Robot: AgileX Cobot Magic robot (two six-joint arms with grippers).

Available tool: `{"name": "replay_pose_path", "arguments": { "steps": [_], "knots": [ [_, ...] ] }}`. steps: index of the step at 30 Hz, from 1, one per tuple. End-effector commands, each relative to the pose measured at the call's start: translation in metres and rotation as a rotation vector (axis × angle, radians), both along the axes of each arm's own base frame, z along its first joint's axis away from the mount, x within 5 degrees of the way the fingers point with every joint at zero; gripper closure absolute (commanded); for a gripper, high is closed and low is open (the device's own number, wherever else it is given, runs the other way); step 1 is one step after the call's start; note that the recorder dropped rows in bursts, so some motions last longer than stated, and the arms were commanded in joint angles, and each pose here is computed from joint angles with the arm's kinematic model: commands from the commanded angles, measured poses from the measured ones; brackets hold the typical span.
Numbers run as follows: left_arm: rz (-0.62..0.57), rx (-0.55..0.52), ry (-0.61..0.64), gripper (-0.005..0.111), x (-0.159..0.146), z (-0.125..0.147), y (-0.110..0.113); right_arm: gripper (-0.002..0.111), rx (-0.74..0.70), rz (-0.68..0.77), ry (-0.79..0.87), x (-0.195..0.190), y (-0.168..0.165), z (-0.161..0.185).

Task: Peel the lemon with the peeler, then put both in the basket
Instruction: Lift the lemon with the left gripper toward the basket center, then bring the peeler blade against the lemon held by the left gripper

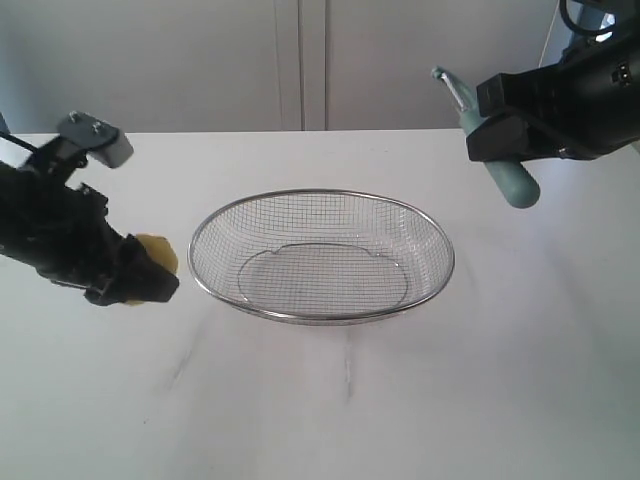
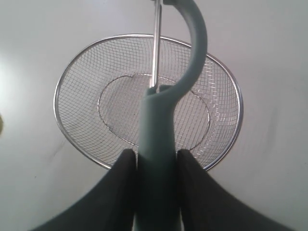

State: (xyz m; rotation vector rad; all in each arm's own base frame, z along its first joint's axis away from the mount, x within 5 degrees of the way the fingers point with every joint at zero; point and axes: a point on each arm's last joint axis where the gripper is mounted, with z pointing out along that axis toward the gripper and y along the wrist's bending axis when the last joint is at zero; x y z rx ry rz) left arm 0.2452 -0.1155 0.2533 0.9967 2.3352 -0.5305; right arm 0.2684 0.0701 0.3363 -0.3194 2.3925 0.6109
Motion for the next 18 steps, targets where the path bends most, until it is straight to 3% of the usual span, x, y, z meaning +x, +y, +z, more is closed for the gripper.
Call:
{"name": "replay_pose_path", "arguments": {
  "steps": [1, 5, 6, 9, 12, 18],
  "knots": [
    [-0.191, -0.017, -0.28, 0.106, -0.039, 0.054, 0.006, 0.108, -0.001, -0.024, -0.002, 0.002, -0.001, -0.012],
    [-0.301, -0.135, -0.493, 0.106, -0.064, 0.077, 0.003, 0.108, 0.026, -0.024, 0.053, 0.009, 0.002, -0.027],
    [-0.352, -0.207, -0.603, 0.106, -0.074, 0.081, 0.001, 0.108, 0.04, 0.012, 0.08, 0.012, 0.005, -0.036],
    [-0.322, -0.26, -0.708, 0.106, -0.074, 0.078, 0.001, 0.108, 0.129, 0.169, 0.159, 0.015, 0.018, -0.051],
    [-0.225, -0.336, -0.765, 0.106, -0.065, 0.083, 0.0, 0.108, 0.241, 0.354, 0.263, 0.015, 0.037, -0.07],
    [-0.277, -0.361, -0.784, 0.107, -0.051, 0.073, -0.008, 0.108, 0.239, 0.527, 0.386, 0.007, 0.087, -0.103]
  ]
}}
